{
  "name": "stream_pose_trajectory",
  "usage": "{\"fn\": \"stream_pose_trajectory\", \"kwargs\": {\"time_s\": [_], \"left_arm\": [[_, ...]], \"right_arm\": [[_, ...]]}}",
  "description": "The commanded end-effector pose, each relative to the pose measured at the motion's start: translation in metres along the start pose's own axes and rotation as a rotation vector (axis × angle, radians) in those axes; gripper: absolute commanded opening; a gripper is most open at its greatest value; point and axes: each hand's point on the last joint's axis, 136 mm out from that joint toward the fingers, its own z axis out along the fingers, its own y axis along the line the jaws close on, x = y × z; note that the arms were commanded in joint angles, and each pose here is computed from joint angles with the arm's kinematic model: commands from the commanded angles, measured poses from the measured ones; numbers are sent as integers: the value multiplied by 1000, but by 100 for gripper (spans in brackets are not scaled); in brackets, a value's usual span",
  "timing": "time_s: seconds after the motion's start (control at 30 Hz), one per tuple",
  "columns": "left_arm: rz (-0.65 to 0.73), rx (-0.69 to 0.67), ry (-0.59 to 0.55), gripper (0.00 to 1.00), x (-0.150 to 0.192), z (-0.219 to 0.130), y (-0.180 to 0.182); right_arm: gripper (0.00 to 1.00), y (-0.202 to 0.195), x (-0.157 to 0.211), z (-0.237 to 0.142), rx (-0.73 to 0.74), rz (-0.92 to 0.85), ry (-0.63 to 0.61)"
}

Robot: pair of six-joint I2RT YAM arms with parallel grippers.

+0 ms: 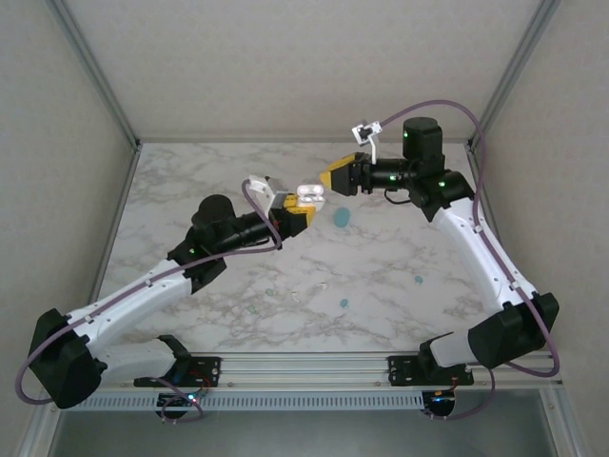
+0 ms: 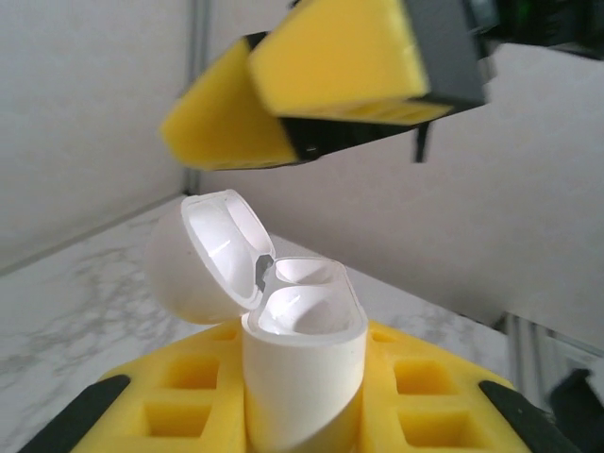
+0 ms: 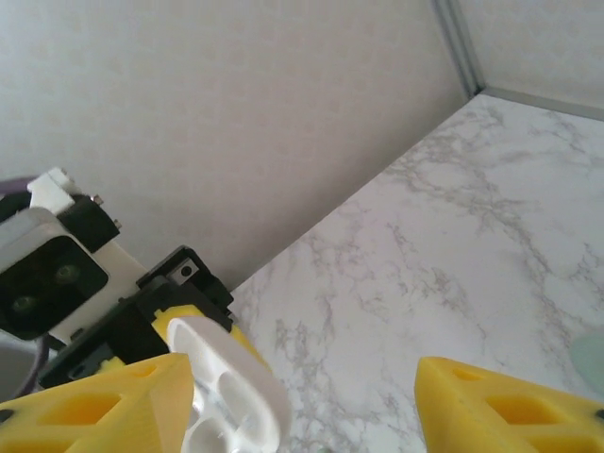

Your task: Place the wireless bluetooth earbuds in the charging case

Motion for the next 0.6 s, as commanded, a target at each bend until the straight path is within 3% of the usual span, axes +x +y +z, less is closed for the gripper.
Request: {"fn": "stream_pose_trajectory", "kwargs": {"time_s": [0.0,0.07,0.13,0.2,0.3,0.43,0.57], "left_arm": [[135,-121,-74,10,-15,-9,16],[183,-132,-76,9,-10,-10,18],[178,-142,-71,8,-6,-12,24],[143,-140,-85,9,-4,-18,31],[84,-178,-130,10,1,-35,47],[36,-215,-158,10,7,-60,57],[-7,-291,-207,12,11,-87,68]], "right_arm": [[67,13,-14,-21,106,53,-64],[65,-14,-1,-30,288,156,-52],[58,-48,25,-40,473,270,-1],[53,-71,56,-44,581,382,82],[45,-84,105,-32,590,518,216],[42,-102,176,-21,731,593,418],[42,-98,233,8,695,692,558]]}}
